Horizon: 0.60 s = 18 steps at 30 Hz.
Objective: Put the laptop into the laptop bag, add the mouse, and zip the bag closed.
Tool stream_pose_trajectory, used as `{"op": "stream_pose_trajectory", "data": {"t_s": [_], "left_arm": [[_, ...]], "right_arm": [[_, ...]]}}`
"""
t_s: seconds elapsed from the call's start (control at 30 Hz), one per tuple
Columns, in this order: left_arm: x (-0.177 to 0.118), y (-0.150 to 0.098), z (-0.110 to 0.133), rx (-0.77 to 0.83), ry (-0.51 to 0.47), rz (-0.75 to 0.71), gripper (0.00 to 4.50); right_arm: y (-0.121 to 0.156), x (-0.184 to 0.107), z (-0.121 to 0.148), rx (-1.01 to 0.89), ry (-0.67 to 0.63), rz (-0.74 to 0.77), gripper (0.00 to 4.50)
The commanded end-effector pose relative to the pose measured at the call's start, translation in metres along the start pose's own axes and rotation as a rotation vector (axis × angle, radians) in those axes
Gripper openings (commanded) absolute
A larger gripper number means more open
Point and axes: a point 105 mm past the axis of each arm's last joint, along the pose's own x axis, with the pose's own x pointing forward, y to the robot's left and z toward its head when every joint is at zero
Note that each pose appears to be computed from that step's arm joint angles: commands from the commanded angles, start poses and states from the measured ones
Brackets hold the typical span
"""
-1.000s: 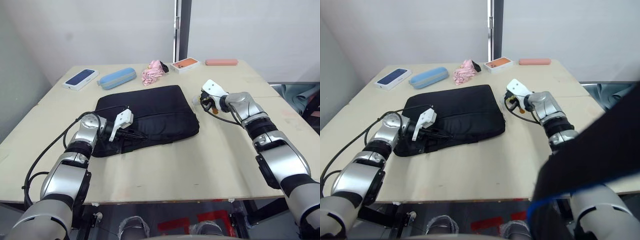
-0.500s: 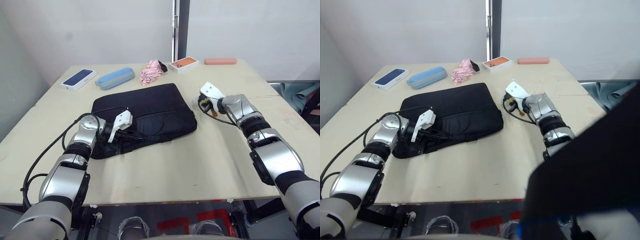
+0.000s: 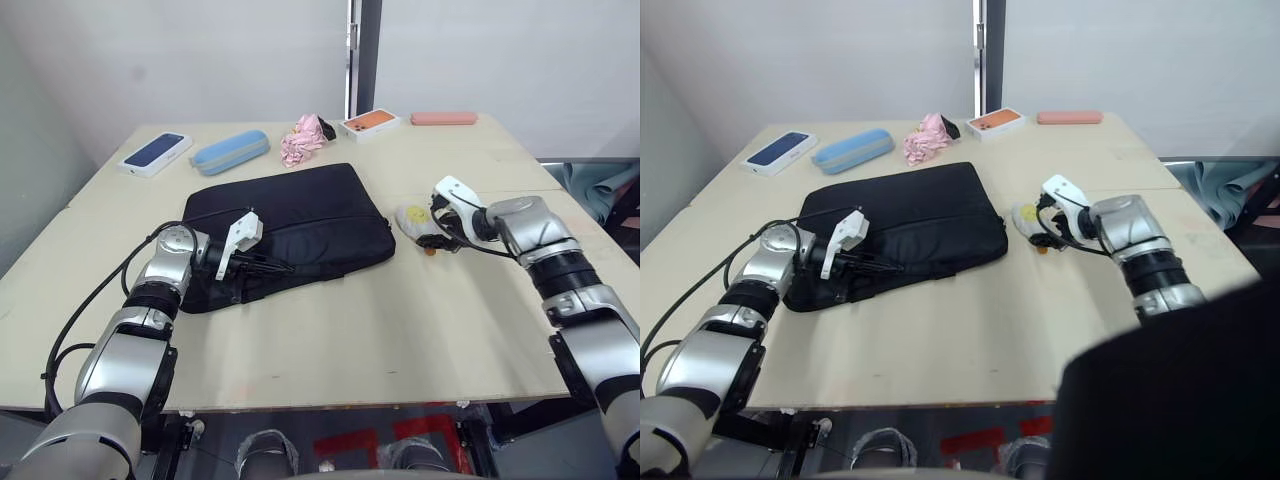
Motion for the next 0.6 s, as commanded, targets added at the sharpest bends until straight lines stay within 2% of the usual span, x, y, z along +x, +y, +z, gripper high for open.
{"op": "stream_pose_trajectory", "data": {"t_s": [0.03, 0.13, 0.17, 0.27, 0.4, 0.5, 0.57, 0.6], "left_arm": [[-0.022, -0.003, 0.02, 0.042, -0.055, 0.024, 0.0], [-0.035, -0.003, 0.03, 0.034, -0.076, 0.078, 0.0], [-0.041, -0.005, 0.034, 0.027, -0.082, 0.088, 0.25], [-0.061, -0.011, 0.049, 0.035, -0.105, 0.127, 1.18], [-0.093, -0.019, 0.075, 0.04, -0.137, 0.215, 2.63], [-0.116, -0.026, 0.081, 0.026, -0.114, 0.286, 3.67], [-0.135, -0.032, 0.079, -0.006, -0.066, 0.346, 4.43], [-0.143, -0.036, 0.077, -0.023, -0.04, 0.365, 4.47]], "right_arm": [[0.003, -0.043, 0.029, 0.011, -0.143, 0.03, 4.46], [0.005, -0.068, 0.031, 0.03, -0.189, 0.05, 4.46], [0.006, -0.076, 0.028, 0.035, -0.198, 0.065, 4.49], [0.005, -0.1, 0.015, 0.051, -0.205, 0.073, 4.5], [0.005, -0.128, 0.001, 0.067, -0.217, 0.086, 4.5], [0.014, -0.142, -0.009, 0.061, -0.216, 0.136, 4.5], [0.018, -0.149, -0.017, 0.066, -0.212, 0.156, 4.5], [0.019, -0.152, -0.019, 0.07, -0.214, 0.161, 4.5]]}}
